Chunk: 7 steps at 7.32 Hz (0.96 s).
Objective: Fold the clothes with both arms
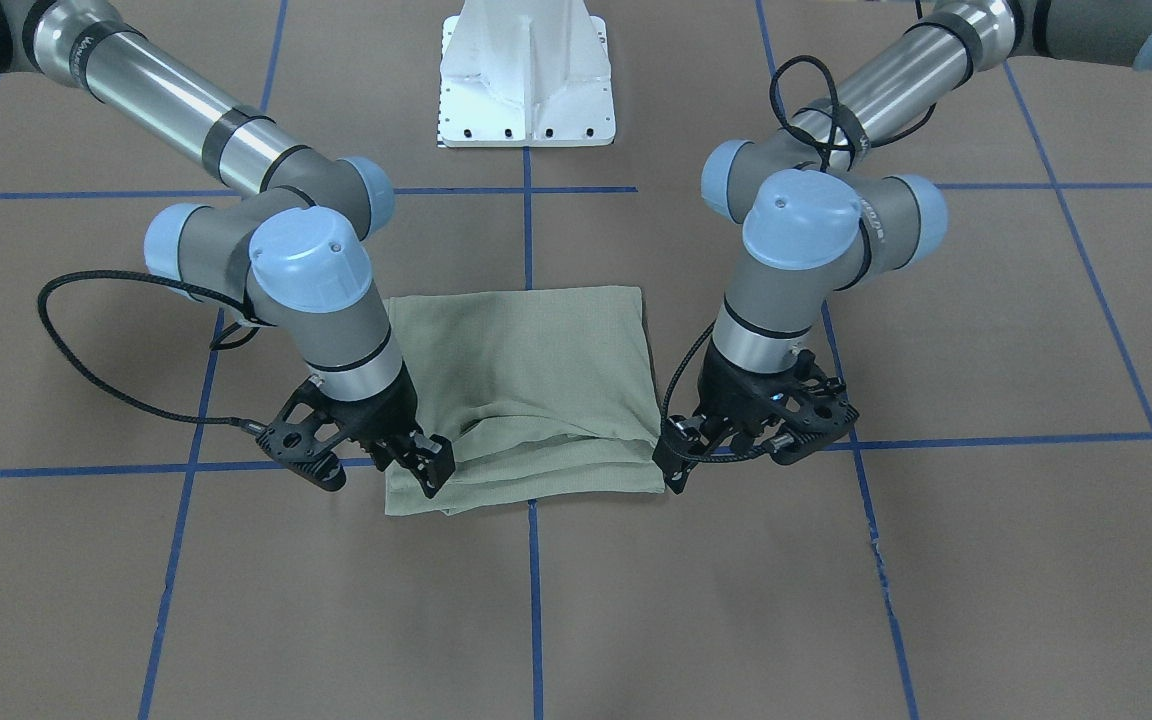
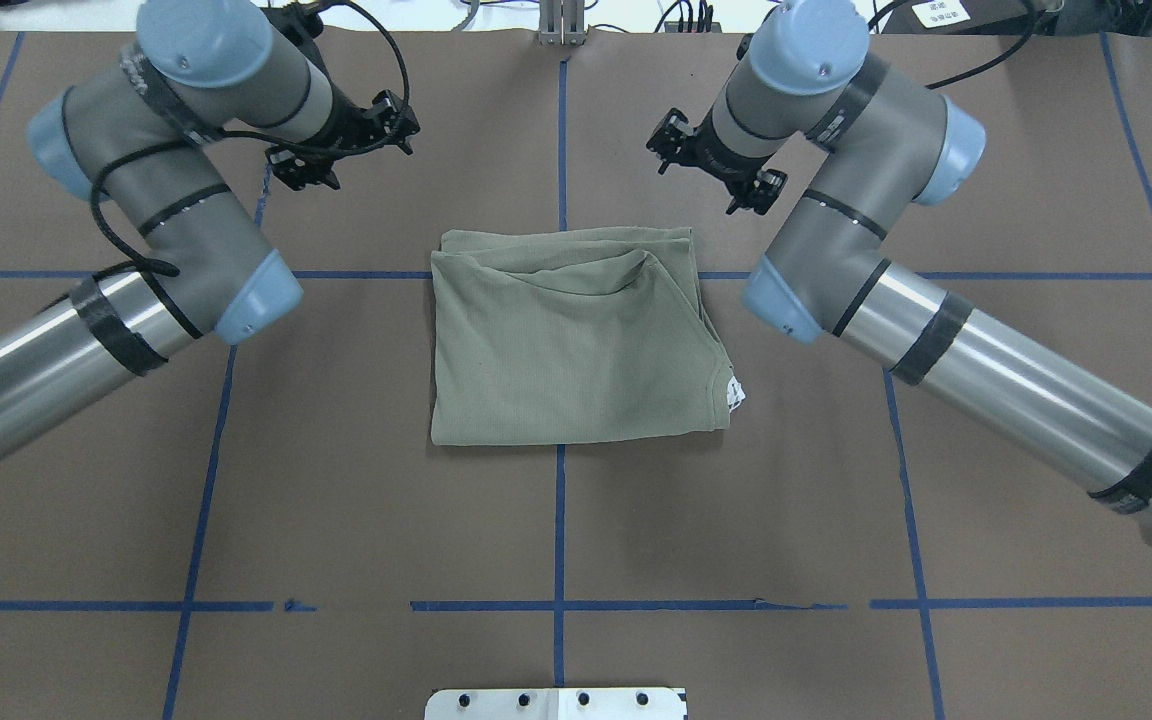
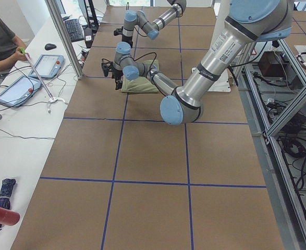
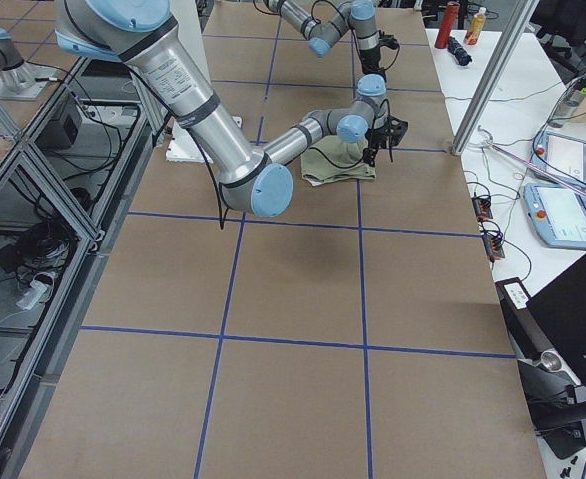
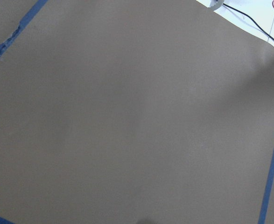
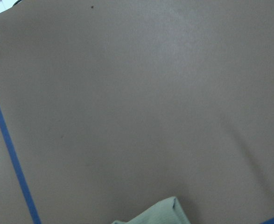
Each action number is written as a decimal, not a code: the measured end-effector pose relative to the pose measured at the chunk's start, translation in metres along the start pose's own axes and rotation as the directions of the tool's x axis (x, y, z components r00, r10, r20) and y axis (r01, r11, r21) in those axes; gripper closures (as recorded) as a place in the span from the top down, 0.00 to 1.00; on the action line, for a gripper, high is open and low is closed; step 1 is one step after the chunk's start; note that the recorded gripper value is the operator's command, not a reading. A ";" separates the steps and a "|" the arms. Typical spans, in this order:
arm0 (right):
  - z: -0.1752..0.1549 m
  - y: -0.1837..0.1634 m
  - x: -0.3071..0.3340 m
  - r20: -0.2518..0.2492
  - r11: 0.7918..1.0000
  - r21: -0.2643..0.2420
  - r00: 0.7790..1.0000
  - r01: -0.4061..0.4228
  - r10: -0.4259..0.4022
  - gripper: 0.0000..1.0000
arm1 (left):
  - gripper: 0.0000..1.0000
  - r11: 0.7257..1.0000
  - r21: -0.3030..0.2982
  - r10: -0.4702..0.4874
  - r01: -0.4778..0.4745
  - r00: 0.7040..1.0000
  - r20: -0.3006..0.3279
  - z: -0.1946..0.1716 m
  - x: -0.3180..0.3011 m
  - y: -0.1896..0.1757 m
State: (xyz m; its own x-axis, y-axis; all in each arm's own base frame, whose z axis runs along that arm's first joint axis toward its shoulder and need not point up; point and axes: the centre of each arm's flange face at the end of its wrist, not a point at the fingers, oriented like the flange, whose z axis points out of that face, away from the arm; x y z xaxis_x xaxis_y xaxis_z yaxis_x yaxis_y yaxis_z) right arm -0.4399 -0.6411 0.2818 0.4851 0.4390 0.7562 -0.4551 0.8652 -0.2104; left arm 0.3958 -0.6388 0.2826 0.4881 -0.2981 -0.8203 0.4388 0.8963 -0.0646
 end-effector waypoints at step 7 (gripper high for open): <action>-0.168 -0.228 0.339 -0.208 0.786 -0.256 0.762 0.562 -0.613 1.00 | 1.00 0.758 -0.056 0.637 -0.650 0.720 0.274 -0.171 -0.406 -0.159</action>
State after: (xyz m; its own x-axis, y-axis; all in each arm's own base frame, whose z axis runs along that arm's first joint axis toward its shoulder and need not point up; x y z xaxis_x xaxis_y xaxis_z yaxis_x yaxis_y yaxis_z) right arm -0.0462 -0.6485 0.4821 0.8040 -0.1451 0.5767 0.1059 0.9892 0.1013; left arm -0.0009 -0.6039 0.5287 0.8380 0.2666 -0.4761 -0.0266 0.8914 0.4525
